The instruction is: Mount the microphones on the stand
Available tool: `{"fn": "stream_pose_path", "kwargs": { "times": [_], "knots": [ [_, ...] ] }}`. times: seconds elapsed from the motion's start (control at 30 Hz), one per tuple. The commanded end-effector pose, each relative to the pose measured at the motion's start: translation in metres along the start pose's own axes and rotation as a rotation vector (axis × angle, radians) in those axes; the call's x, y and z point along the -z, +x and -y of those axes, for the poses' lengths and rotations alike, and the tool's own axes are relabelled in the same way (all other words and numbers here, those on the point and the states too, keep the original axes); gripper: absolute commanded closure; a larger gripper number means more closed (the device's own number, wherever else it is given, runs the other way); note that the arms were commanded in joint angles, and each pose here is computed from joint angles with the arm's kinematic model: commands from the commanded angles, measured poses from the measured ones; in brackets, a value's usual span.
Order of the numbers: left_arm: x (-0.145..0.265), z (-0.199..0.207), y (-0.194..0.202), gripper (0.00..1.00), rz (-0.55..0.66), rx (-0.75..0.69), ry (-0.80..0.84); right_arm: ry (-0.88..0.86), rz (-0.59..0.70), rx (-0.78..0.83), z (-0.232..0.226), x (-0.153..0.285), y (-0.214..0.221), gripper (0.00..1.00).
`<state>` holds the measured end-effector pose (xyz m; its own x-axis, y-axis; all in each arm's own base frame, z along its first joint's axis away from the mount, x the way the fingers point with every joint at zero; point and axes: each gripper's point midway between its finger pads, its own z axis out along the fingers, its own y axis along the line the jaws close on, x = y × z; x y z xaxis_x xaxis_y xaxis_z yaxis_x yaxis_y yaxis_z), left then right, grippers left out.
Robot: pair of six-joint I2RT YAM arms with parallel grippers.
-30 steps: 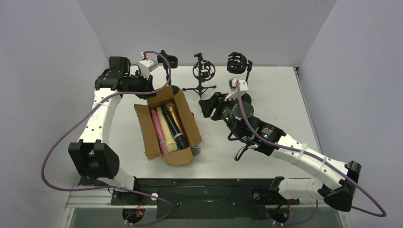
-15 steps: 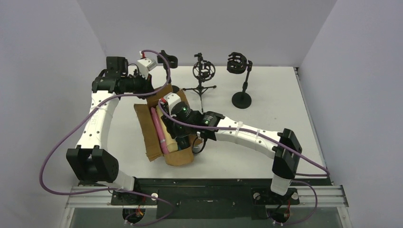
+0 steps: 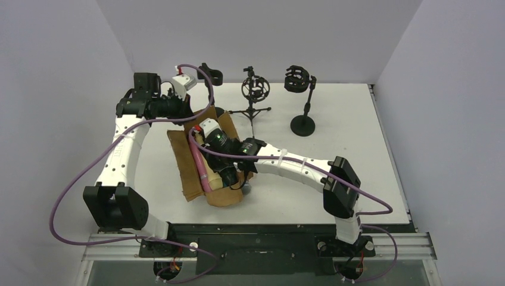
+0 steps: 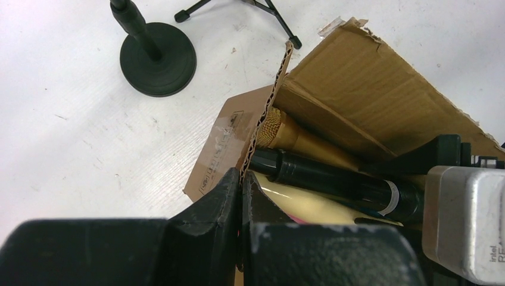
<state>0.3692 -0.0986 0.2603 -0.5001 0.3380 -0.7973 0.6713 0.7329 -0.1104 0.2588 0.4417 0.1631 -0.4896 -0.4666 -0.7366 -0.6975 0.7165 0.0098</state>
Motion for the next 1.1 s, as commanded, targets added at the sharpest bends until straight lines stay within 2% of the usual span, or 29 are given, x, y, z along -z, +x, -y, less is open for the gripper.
{"fn": "stream_pose_path", "kwargs": {
  "times": [0.0,0.4,0.47,0.57,0.7,0.83,0.97,1.07],
  "knots": [
    [0.017,0.009,-0.035,1.0,0.132,-0.087,0.009,0.083,0.037,0.019,0.014,0.004,-0.014,0.52],
    [0.014,0.011,-0.036,1.0,0.144,-0.077,0.028,0.029,-0.065,0.026,-0.002,-0.032,0.022,0.56],
    [0.013,0.011,-0.037,1.0,0.147,-0.075,0.032,0.012,-0.075,0.022,-0.008,-0.036,0.026,0.58],
    [0.012,0.011,-0.038,1.0,0.15,-0.075,0.033,-0.002,-0.072,0.012,-0.012,-0.036,0.026,0.67],
    [0.013,0.011,-0.04,1.0,0.157,-0.081,0.029,-0.01,-0.013,-0.01,-0.012,-0.018,0.004,0.85],
    [0.014,0.009,-0.041,1.0,0.156,-0.083,0.019,-0.031,0.107,-0.054,-0.01,0.024,-0.038,0.98],
    [0.014,0.009,-0.038,1.0,0.145,-0.086,0.015,-0.046,0.227,-0.116,0.001,0.068,-0.072,1.0],
    [0.014,0.008,-0.036,1.0,0.139,-0.092,0.011,-0.062,0.283,-0.18,0.014,0.09,-0.079,1.0]
  ]
}}
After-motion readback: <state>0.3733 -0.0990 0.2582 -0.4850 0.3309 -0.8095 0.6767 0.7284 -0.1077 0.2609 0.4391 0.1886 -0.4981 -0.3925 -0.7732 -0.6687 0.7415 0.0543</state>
